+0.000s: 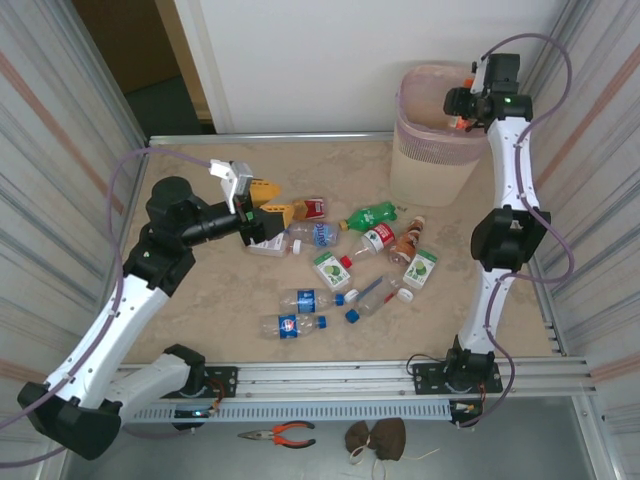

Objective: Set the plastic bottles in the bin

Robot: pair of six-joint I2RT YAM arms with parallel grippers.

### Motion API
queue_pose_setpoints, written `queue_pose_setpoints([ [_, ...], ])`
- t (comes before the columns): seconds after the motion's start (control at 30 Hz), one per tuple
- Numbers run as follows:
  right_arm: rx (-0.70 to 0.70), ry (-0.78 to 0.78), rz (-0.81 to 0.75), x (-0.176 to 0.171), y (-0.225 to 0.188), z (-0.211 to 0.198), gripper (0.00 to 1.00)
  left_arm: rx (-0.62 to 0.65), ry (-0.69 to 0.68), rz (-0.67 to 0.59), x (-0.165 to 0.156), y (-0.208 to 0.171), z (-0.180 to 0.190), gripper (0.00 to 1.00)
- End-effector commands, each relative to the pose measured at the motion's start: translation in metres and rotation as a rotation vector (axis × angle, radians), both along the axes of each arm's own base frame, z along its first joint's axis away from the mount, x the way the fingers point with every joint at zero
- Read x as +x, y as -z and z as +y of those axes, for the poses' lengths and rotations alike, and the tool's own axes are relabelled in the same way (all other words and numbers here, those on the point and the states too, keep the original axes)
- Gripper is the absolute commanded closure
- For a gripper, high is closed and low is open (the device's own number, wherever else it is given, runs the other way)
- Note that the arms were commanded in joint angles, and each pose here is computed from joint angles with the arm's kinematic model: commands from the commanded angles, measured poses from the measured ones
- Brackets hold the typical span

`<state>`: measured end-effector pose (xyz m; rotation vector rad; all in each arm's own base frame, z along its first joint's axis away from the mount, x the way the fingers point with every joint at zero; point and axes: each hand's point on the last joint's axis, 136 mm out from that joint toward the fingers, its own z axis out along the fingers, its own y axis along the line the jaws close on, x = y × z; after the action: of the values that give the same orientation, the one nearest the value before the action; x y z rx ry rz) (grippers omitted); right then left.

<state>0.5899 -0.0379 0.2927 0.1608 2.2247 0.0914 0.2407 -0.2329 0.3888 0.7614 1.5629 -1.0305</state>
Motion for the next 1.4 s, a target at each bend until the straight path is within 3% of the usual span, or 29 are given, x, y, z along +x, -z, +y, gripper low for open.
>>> queue_pose_setpoints([
  [0.0, -0.039, 0.006, 0.101, -0.005, 0.029, -0.007, 0.47, 0.006, -0.021, 0.012, 0.007, 0.009, 0.003, 0.32],
  [0.3, -0.048, 0.02, 0.233, -0.002, 0.085, -0.013, 0.45, 0.004, -0.025, 0.054, 0.014, 0.022, 0.004, 0.33],
  [0.53, -0.053, 0.024, 0.239, -0.002, 0.084, -0.011, 0.33, 0.0, -0.034, 0.063, 0.015, 0.023, 0.006, 0.33],
  [0.67, -0.062, 0.024, 0.206, -0.004, 0.065, -0.009, 0.27, 0.0, -0.04, 0.067, 0.016, 0.024, 0.007, 0.33],
  [0.97, -0.078, 0.021, 0.095, -0.017, 0.005, -0.006, 0.26, 0.017, -0.101, 0.111, 0.025, 0.034, 0.013, 0.32],
  [1.37, -0.095, -0.001, -0.035, -0.051, -0.072, 0.011, 0.26, 0.04, -0.202, 0.259, 0.045, 0.066, 0.023, 0.33],
])
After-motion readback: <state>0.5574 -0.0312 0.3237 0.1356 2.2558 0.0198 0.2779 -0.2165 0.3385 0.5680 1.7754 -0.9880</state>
